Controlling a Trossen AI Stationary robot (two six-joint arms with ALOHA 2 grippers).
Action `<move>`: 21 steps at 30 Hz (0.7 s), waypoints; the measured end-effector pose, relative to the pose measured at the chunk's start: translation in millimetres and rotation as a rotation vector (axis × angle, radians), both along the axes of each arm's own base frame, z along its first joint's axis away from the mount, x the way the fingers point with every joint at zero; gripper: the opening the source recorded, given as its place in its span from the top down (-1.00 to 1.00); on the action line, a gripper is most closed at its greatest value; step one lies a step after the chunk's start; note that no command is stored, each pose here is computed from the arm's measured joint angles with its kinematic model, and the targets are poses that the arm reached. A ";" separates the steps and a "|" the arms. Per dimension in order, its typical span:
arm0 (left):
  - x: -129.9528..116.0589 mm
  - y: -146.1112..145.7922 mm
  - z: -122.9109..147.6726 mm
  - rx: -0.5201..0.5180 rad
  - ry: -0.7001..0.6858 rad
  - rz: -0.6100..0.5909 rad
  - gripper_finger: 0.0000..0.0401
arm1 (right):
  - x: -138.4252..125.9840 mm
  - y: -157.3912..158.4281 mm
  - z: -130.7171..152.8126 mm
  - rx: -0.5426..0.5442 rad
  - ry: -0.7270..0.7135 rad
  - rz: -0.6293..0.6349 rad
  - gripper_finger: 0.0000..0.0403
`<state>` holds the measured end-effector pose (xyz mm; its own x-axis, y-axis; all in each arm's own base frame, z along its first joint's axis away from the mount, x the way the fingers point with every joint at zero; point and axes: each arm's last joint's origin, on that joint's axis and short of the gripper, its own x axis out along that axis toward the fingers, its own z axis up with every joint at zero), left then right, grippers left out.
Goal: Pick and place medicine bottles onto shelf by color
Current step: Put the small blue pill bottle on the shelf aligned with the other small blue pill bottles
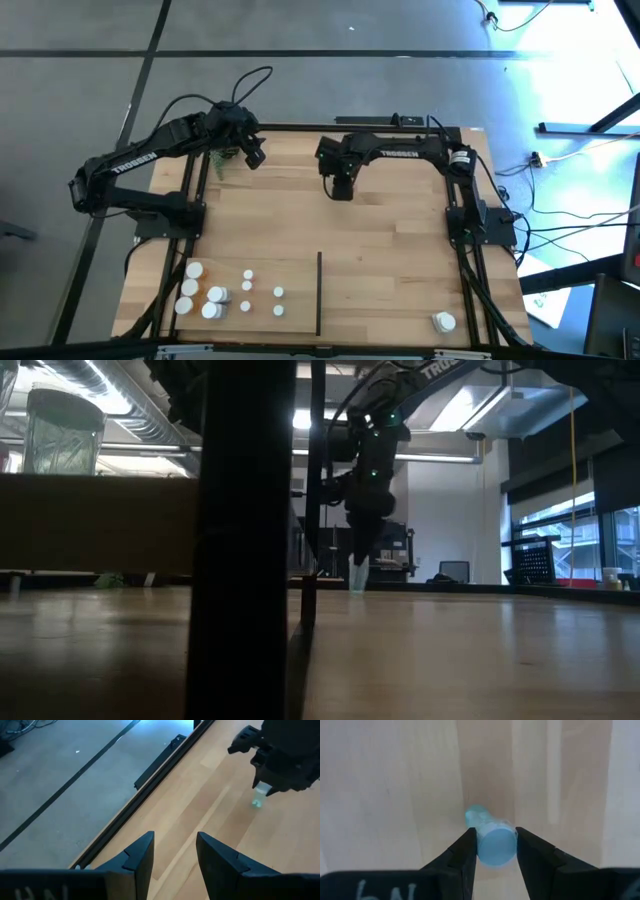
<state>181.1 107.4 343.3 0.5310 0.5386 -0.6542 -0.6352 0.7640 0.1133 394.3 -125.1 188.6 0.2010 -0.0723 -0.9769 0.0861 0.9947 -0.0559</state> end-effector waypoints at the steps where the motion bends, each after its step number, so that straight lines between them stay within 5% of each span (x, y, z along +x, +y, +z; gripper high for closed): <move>1: 0.0 0.0 0.0 0.000 0.000 0.000 0.30 | -0.2 0.6 -0.9 -0.007 0.010 0.017 0.37; 21: 0.0 0.0 0.0 0.000 0.000 0.000 0.30 | 1.1 9.2 -8.0 -0.079 0.078 0.054 0.06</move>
